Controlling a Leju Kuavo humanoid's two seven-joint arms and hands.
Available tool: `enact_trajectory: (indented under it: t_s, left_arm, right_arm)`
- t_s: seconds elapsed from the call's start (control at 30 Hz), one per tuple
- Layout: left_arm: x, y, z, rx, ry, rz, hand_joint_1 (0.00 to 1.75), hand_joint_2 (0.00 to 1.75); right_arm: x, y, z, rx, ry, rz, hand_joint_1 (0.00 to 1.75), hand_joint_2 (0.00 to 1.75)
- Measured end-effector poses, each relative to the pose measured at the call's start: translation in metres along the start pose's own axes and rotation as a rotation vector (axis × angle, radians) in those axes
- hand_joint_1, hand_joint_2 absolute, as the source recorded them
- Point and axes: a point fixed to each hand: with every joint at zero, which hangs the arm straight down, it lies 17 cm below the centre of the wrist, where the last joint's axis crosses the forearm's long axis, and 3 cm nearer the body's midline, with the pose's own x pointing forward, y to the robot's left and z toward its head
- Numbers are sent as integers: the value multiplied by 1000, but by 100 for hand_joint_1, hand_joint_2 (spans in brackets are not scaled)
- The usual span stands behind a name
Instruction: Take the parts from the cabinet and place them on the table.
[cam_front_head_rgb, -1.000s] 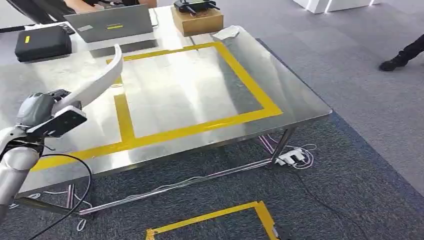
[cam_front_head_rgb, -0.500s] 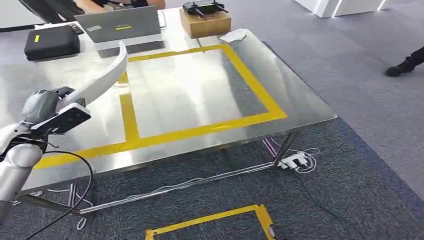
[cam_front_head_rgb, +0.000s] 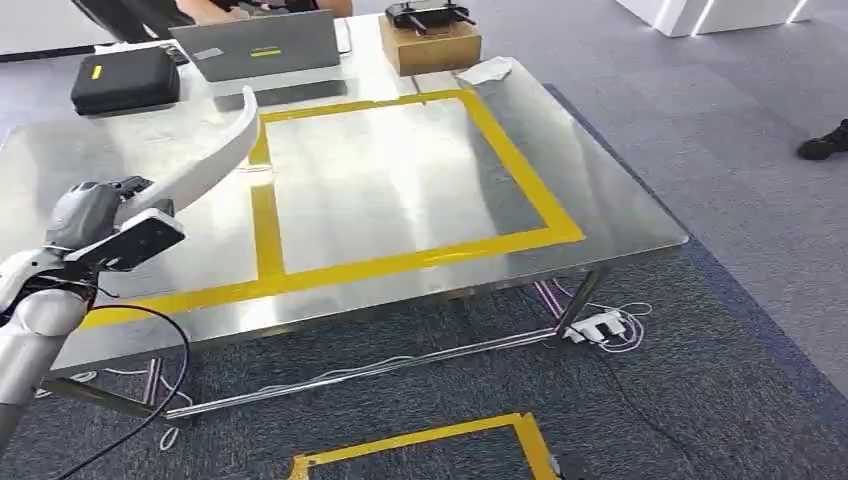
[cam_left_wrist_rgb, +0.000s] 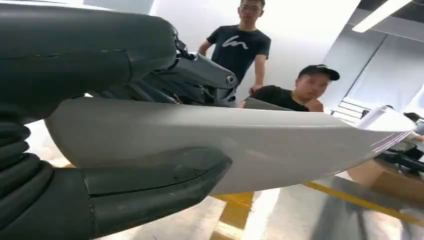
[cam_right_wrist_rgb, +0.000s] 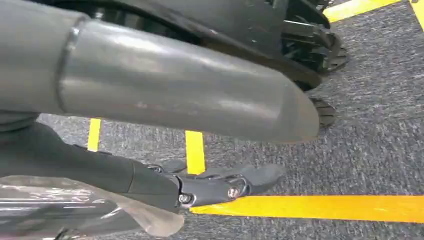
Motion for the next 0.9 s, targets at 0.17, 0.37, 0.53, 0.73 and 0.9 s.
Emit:
enact_trajectory:
  t_s: [0.17,0.37,0.53,0.73,0.9]
  left_arm:
    - [0,1,-1,2,1,-1,175,175]
    - [0,-5,-2,-8,12,-9,175,175]
    - [0,-5,-6,-8,12,-94,175,175]
    - [-5,-13,-22,-40,40,-197,175,175]
    - [-3,-19,-29,-55,40,-208,175,175]
  right_arm:
    - [1,0,0,0,-1,-2,0,0]
    - [-2,0,0,0,5,-8,0,0]
    - [1,1,0,4,3,3,0,0]
    - [4,2,-1,5,4,9,0,0]
    - [5,3,-1,8,2,10,0,0]
